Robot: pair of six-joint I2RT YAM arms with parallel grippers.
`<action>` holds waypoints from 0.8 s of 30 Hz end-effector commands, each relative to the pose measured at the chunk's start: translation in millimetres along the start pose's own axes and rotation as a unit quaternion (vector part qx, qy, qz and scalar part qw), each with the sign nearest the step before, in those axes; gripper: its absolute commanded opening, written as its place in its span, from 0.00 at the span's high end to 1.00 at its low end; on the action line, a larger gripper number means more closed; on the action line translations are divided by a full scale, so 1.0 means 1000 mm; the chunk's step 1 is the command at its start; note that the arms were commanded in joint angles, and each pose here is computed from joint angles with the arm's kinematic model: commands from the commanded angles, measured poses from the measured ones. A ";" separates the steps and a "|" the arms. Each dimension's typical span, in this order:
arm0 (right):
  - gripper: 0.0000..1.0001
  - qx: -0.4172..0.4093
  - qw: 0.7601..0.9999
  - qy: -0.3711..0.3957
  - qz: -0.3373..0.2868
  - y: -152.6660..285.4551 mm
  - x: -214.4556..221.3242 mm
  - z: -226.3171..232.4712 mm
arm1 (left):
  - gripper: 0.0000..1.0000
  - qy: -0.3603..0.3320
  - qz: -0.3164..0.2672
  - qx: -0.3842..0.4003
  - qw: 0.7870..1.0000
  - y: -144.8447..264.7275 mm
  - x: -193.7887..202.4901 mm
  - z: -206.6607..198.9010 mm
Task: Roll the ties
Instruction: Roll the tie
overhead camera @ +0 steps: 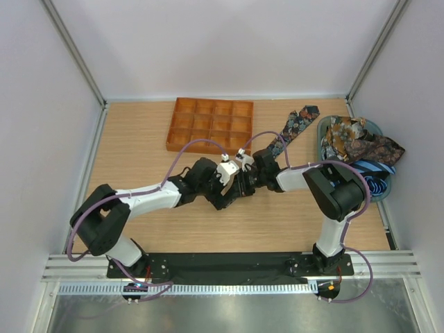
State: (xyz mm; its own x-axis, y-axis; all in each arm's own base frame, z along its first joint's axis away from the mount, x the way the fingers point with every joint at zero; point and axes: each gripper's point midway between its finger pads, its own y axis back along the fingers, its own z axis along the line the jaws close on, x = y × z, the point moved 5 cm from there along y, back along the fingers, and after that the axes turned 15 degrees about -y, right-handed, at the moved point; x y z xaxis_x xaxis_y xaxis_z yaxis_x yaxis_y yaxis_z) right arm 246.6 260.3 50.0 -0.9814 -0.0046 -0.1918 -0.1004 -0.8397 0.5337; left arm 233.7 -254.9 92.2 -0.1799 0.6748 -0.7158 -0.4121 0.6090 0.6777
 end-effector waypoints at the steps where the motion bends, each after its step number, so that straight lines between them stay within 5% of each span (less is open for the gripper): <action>1: 0.84 0.017 1.000 0.009 -0.010 -0.003 -0.007 -0.007 | 0.11 -0.012 -0.004 0.033 0.999 -0.002 -0.011 -0.005; 20: 0.84 0.016 1.000 0.013 -0.007 -0.004 -0.009 -0.006 | 0.28 -0.005 0.046 0.092 0.995 -0.038 -0.004 -0.017; 24: 0.84 0.016 1.000 0.011 -0.007 -0.004 -0.009 -0.006 | 0.41 -0.003 0.064 0.080 0.995 -0.041 0.003 -0.016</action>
State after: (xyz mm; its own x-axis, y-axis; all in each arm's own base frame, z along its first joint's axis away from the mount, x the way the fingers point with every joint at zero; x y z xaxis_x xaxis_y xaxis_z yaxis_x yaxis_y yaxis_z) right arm 249.8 262.0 49.8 -0.9814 -0.0076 -0.1917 -0.0978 -0.8396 0.5343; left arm 237.3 -281.9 61.0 -0.2184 0.7401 -0.6360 -0.2562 0.5854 0.7692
